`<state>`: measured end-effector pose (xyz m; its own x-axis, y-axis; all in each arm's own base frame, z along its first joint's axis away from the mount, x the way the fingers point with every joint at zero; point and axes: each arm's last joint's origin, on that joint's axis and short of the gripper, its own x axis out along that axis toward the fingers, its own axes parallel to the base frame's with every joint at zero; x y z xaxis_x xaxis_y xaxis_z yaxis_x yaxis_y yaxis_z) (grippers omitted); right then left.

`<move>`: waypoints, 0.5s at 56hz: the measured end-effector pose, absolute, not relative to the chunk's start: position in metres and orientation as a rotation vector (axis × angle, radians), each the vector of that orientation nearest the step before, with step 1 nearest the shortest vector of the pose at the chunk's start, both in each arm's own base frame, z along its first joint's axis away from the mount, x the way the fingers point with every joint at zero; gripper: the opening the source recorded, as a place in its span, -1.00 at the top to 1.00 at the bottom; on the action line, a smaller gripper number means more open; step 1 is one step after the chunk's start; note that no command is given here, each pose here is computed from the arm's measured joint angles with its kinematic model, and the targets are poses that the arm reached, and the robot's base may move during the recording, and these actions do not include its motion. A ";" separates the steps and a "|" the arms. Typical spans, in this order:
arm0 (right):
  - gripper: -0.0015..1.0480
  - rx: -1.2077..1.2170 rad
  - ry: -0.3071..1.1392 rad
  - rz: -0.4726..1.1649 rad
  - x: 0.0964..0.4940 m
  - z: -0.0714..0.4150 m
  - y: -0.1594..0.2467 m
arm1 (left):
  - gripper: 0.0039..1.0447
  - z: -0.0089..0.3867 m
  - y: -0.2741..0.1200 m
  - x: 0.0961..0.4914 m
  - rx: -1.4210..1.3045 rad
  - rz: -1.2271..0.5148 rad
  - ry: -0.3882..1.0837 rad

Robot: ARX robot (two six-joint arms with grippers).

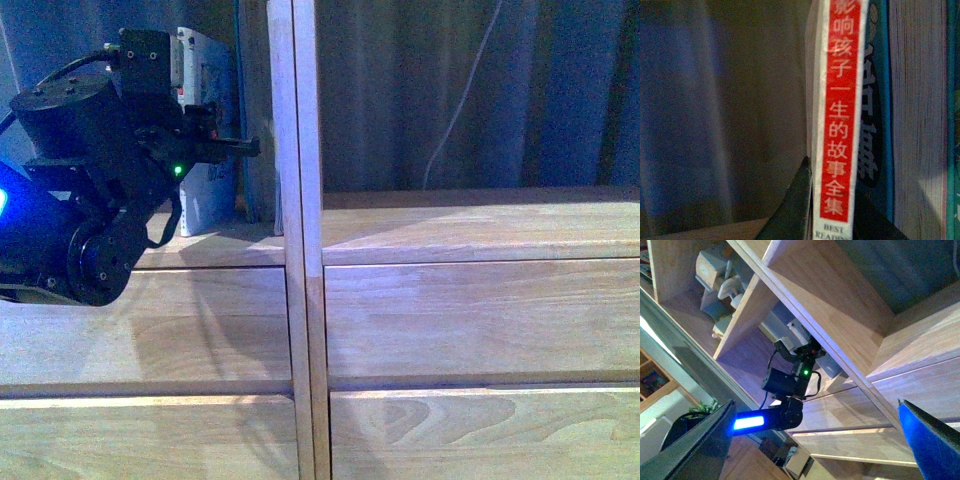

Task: Organize books on shelf

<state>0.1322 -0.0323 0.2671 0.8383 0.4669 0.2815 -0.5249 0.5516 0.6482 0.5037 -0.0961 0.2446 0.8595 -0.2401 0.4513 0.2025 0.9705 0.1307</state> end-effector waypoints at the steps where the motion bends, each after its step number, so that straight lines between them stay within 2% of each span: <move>1: -0.86 0.794 -0.079 0.587 0.132 0.267 -0.032 | 0.63 0.245 -0.096 0.504 0.080 -0.233 -0.483; 15: -0.86 0.795 -0.080 0.609 0.129 0.268 -0.026 | -0.18 0.231 -0.102 0.497 0.100 -0.267 -0.430; 28: -0.86 0.793 -0.080 0.642 0.123 0.270 -0.019 | -0.87 0.238 -0.100 0.475 0.097 -0.278 -0.447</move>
<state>0.1231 -0.0191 0.2704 0.8085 0.5064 0.2998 -0.5645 0.5236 0.6380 0.4748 -0.0997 0.2379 0.8651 -0.2855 0.4125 0.2434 0.9579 0.1525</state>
